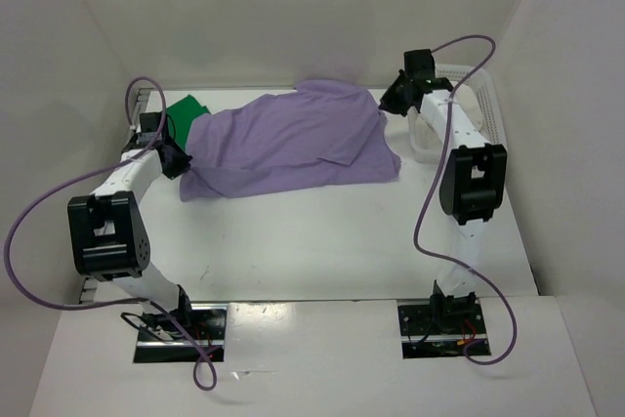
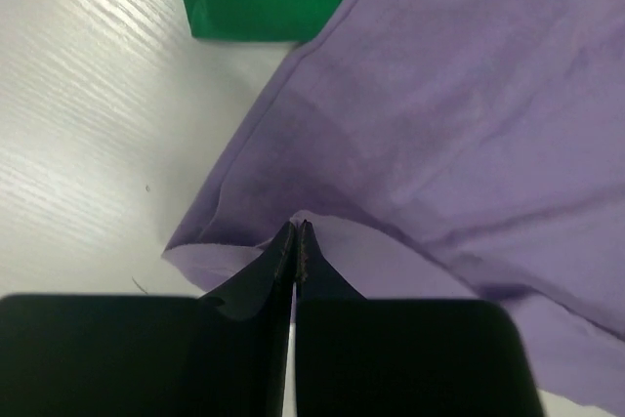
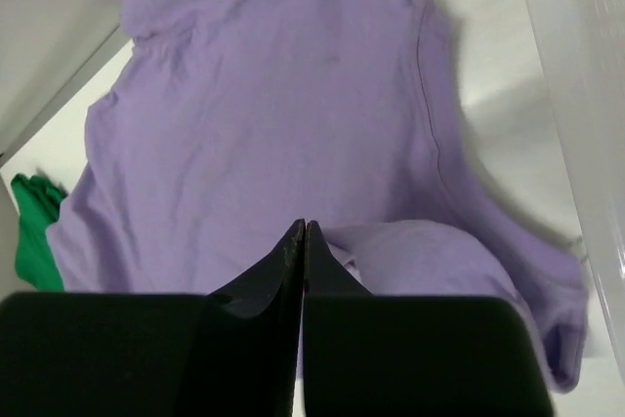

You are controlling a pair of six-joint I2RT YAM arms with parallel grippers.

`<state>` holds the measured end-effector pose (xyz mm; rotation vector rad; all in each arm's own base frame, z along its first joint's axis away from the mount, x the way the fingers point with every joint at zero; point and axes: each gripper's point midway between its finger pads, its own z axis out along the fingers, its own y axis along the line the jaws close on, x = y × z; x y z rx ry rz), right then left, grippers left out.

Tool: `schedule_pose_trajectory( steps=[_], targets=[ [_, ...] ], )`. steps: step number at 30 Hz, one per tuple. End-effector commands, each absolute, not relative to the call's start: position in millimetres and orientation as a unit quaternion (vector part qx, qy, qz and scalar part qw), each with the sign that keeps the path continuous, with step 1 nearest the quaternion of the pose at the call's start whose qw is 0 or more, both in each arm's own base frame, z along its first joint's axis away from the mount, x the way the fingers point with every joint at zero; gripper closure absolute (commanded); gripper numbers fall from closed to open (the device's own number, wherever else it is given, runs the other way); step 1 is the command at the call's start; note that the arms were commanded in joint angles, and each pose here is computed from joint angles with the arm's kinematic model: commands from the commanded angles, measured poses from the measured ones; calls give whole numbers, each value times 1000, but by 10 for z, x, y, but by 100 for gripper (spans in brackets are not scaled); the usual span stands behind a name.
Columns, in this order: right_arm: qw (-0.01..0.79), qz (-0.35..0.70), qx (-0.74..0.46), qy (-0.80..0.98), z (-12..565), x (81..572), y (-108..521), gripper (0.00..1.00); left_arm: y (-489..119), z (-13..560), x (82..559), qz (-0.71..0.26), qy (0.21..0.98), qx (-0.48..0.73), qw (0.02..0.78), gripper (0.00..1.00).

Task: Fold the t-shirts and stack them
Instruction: Fold the flattened tshirt in 1/3 of the way

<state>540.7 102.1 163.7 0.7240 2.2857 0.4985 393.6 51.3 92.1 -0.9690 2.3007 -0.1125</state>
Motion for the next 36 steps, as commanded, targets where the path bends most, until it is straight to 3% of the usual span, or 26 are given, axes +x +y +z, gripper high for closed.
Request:
schedule_pose_trajectory(
  steps=[1, 9, 11, 13, 14, 15, 18, 19, 20, 22, 23, 25, 27, 28, 33, 35, 36],
  targets=[
    [366, 182, 271, 872, 1704, 5666, 966, 100, 643, 1007, 4175, -34, 857, -380, 347, 100],
    [372, 173, 271, 871, 1569, 5992, 964, 100, 734, 965, 4430, -25, 851, -372, 369, 97],
    [376, 175, 270, 869, 1586, 6031, 968, 100, 738, 1027, 4453, -28, 848, -371, 379, 81],
    [378, 182, 272, 866, 1635, 6045, 989, 89, 741, 1092, 4452, -27, 846, -366, 386, 64],
    [376, 187, 269, 867, 1638, 6039, 1010, 83, 741, 1217, 4451, -31, 841, -365, 399, 45],
    [382, 190, 268, 864, 1737, 6030, 1009, 73, 735, 1240, 4417, -32, 839, -364, 403, 37],
    [400, 193, 257, 858, 1980, 5947, 993, 64, 698, 1477, 4298, -41, 830, -360, 424, 19],
    [405, 195, 256, 856, 2049, 5911, 989, 59, 700, 1457, 4214, -37, 830, -362, 423, 17],
    [422, 207, 250, 846, 2315, 5821, 996, 58, 684, 1570, 4124, -39, 825, -361, 433, 17],
    [418, 209, 249, 849, 2244, 5648, 993, 58, 629, 1536, 3956, -45, 829, -365, 421, 17],
    [440, 221, 247, 834, 2541, 5502, 980, 60, 594, 1473, 3786, -45, 831, -373, 409, 22],
    [409, 223, 266, 844, 2237, 5192, 976, 75, 482, 1363, 3619, -73, 836, -382, 387, 30],
    [403, 233, 275, 841, 2128, 4853, 969, 98, 396, 1188, 3419, -99, 835, -403, 362, 40],
    [394, 235, 287, 841, 2040, 4734, 963, 100, 399, 1117, 3383, -104, 833, -411, 355, 43],
    [346, 197, 320, 860, 1323, 4146, 862, 100, 336, 888, 3348, -124, 832, -431, 328, 48],
    [344, 209, 329, 854, 1255, 4080, 884, 95, 325, 808, 3341, -127, 827, -444, 321, 48],
    [340, 214, 327, 855, 1223, 4060, 903, 87, 332, 708, 3316, -122, 826, -453, 312, 48]
  ],
)
